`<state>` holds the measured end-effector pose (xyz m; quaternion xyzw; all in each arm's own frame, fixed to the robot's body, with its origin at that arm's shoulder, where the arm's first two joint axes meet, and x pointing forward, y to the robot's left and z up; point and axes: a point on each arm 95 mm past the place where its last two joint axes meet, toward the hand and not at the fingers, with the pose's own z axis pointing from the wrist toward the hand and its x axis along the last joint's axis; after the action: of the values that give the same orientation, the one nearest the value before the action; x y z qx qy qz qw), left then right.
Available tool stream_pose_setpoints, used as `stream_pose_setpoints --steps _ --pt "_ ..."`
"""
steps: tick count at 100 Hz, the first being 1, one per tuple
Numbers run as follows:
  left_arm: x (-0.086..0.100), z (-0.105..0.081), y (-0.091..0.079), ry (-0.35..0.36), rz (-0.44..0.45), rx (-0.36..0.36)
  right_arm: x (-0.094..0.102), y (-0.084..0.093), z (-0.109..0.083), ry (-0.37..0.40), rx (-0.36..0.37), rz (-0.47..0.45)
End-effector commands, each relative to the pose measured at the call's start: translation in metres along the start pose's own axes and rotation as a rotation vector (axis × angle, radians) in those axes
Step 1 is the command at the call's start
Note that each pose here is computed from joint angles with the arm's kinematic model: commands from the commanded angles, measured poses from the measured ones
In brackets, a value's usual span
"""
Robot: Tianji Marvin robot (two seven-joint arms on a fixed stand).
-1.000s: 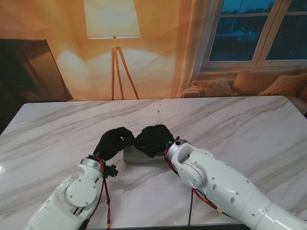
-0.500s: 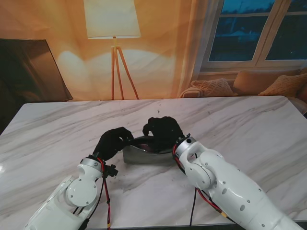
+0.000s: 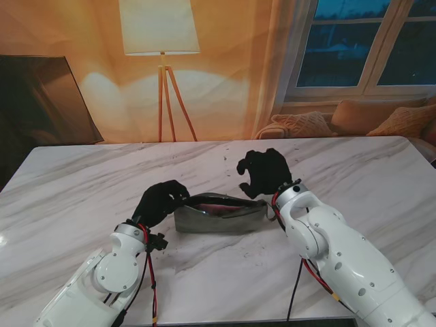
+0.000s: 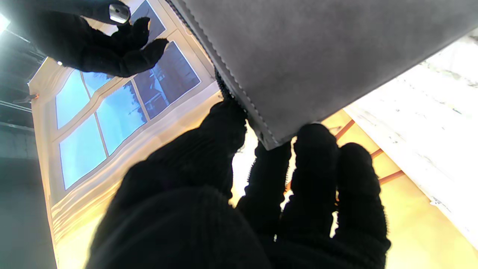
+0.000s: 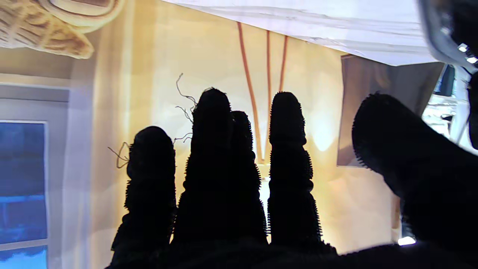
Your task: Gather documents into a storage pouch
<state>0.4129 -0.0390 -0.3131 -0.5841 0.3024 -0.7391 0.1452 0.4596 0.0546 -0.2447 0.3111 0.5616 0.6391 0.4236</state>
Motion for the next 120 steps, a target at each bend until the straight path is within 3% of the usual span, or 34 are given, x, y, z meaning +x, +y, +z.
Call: stream_pose_setpoints --steps 1,49,76,120 --pt "0.003 0.001 0.003 0.001 -0.009 -0.006 -0.017 -0.009 -0.002 -0.048 0.044 -0.028" --pt "0.003 0.0 0.004 -0.011 -0.005 0.005 -0.054 -0.062 -0.006 -0.2 0.203 0.013" --pt "0.002 0.0 0.004 -0.022 -0.004 0.013 -0.06 -0.082 -0.013 -0.222 0.257 0.029" --pt "0.002 0.002 0.005 -0.056 -0.018 0.014 -0.064 -0.104 -0.031 -0.215 0.351 0.161"
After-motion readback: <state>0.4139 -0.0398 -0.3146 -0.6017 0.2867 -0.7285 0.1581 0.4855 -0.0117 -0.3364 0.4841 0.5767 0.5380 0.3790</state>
